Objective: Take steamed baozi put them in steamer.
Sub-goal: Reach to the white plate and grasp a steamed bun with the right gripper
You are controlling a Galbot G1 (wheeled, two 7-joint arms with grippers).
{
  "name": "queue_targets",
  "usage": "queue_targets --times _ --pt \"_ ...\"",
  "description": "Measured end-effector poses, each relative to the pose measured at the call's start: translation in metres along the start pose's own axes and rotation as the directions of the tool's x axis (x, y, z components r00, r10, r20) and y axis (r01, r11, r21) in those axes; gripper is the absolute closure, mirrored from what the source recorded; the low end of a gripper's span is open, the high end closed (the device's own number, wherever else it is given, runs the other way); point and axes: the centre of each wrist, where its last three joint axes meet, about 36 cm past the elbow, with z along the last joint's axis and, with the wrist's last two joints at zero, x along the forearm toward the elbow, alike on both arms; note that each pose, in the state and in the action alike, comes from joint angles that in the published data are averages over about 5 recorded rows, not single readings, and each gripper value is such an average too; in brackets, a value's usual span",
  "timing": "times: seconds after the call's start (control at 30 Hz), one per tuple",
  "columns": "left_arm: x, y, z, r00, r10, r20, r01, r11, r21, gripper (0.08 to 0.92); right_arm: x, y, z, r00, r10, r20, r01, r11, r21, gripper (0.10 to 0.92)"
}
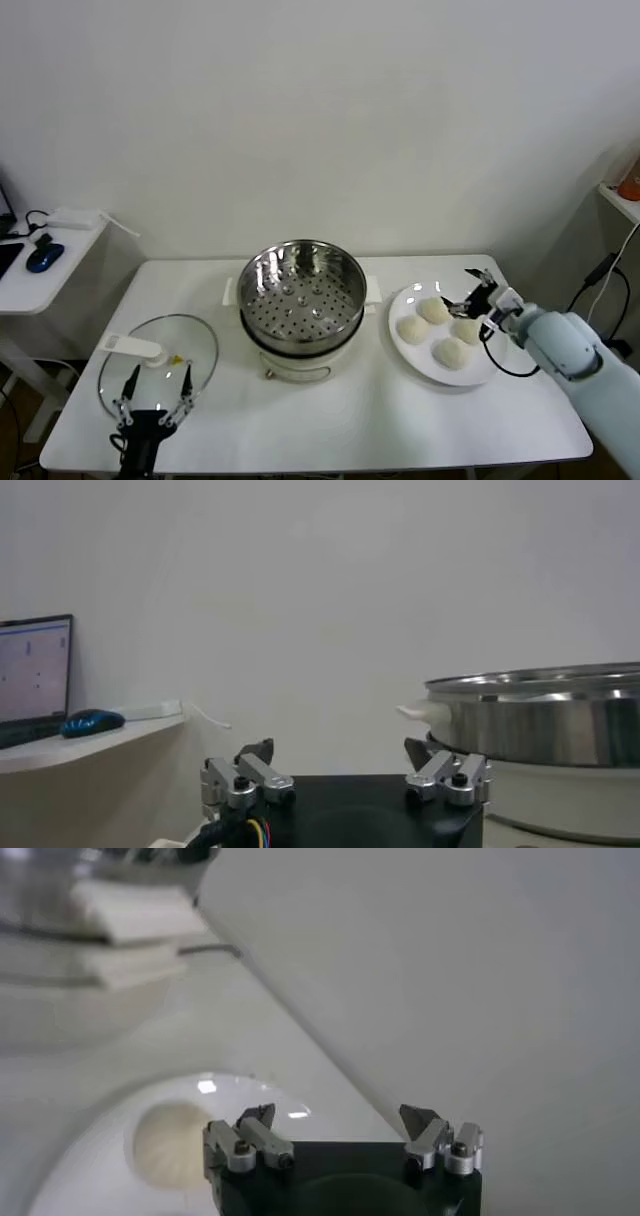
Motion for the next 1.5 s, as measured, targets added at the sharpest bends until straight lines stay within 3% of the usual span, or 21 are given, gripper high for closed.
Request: queue_targets --times 0.2,0.4,0.57,0.9,1.5 --pt "0.004 -0.001 0.000 1.0000 0.009 0.002 -0.009 1.000 -0.008 0.177 -0.017 -0.042 -0.008 0.974 -0.215 -0.068 0.224 0.958 0.180 0.200" --pt "0.009 -0.005 0.002 0.9999 0.017 -0.001 -0.017 1.000 -0.003 0.177 -0.039 -0.072 -0.013 0.904 -0.393 -0.170 0.425 0.872 0.245 0.200" --pt "0.012 -0.007 0.003 0.9998 0.019 -0.002 -0.019 1.000 0.001 0.177 -0.062 -0.089 -0.010 0.845 -0.472 -0.253 0.528 0.814 0.243 0.200" --pt "0.013 -0.001 0.006 1.0000 0.006 0.001 -0.006 1.000 -0.007 0.177 -0.105 -0.119 -0.024 0.802 -0.515 -0.302 0.584 0.781 0.222 0.200" --pt "0.014 0.008 0.016 1.0000 0.002 -0.008 -0.002 1.000 -0.020 0.177 -0.155 -0.120 -0.038 0.766 -0.535 -0.357 0.626 0.748 0.221 0.200"
